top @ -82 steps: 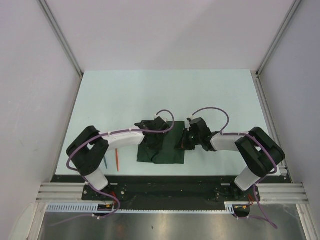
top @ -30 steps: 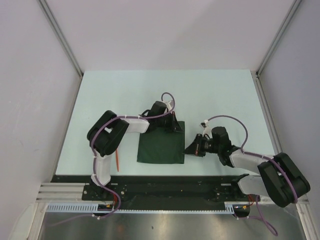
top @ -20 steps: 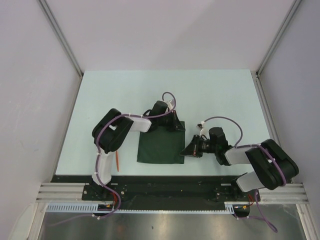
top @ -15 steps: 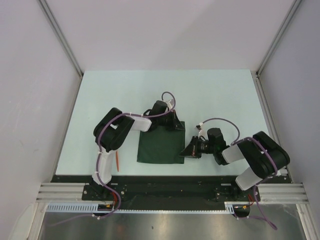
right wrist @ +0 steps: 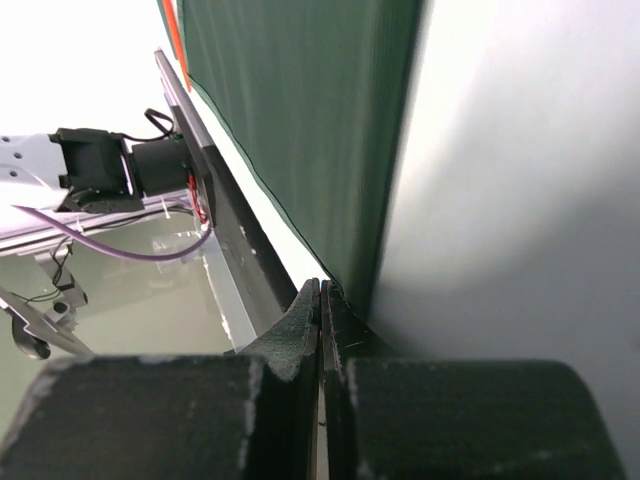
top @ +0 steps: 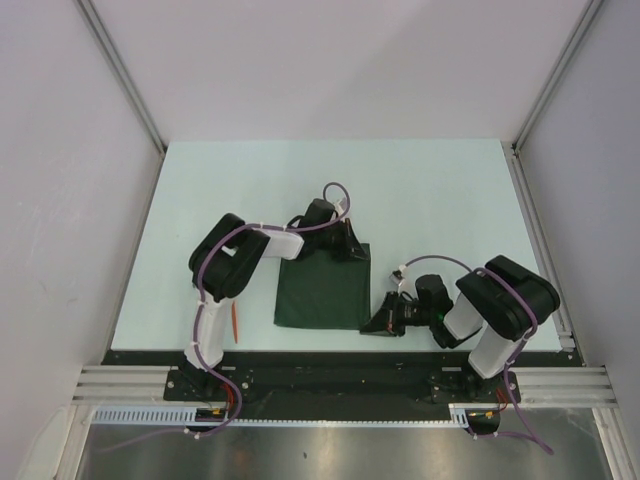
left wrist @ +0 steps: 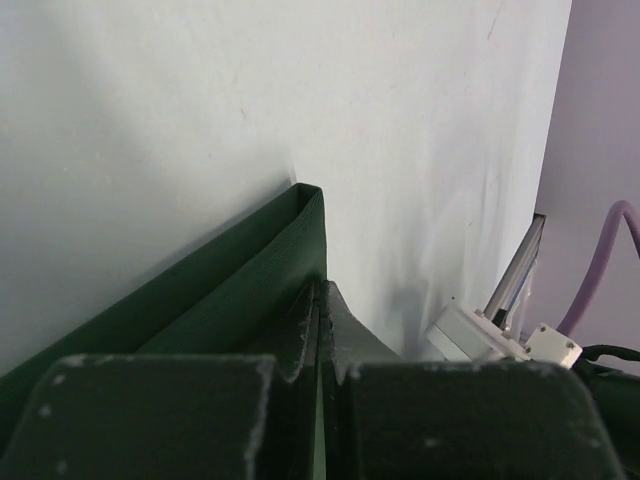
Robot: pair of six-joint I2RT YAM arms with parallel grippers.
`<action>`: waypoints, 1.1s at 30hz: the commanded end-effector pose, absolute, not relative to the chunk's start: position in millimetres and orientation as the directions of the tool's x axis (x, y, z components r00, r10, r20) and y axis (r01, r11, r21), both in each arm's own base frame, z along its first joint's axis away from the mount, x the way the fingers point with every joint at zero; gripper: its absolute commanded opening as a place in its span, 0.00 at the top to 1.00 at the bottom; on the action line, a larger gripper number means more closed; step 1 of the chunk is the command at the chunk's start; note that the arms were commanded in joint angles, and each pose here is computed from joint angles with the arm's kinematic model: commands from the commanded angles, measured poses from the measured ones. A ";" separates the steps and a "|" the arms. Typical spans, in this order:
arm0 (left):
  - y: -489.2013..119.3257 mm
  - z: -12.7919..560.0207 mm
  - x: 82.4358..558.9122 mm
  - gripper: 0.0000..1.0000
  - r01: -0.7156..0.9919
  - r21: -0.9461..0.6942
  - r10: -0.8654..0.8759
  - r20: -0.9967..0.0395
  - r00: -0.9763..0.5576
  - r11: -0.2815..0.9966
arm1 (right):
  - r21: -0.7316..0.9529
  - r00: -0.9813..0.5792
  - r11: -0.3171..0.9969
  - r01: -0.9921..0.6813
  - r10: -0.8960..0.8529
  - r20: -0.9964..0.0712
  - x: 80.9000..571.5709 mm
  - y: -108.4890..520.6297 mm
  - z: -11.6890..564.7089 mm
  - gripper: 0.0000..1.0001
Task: Fold the napkin into a case and place the utensils inside
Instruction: Smooth out the square-folded napkin at the center of the board.
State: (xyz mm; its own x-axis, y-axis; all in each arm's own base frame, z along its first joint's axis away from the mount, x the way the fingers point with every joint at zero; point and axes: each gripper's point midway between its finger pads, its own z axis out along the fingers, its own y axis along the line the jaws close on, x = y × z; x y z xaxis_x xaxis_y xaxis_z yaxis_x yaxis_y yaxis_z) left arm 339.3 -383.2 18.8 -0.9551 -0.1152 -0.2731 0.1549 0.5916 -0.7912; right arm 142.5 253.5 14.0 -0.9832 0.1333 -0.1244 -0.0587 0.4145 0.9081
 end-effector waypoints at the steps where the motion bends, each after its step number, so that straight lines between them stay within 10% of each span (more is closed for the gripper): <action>1: -372.6 -4.8 344.4 1.00 0.127 -0.745 -0.117 -0.266 -0.957 0.655 | 0.883 -0.978 0.465 -0.061 0.149 -0.146 137.7 242.4 1.1 1.00; 8: -376.5 27.5 350.5 0.99 0.192 -0.747 -0.093 -0.321 -0.942 0.637 | 0.916 -0.970 0.390 -0.100 0.168 -0.177 150.5 249.8 35.2 1.00; 17: -361.5 122.1 356.7 0.60 0.275 -0.753 -0.119 -0.422 -0.899 0.598 | 0.788 -0.887 0.558 -0.258 0.186 -0.422 220.8 235.2 92.8 0.97; 33: -215.9 55.6 361.0 0.87 -0.040 -0.654 -0.322 -0.316 -0.892 0.755 | 0.845 -0.904 0.464 -0.266 0.184 -0.385 356.6 285.7 90.1 1.00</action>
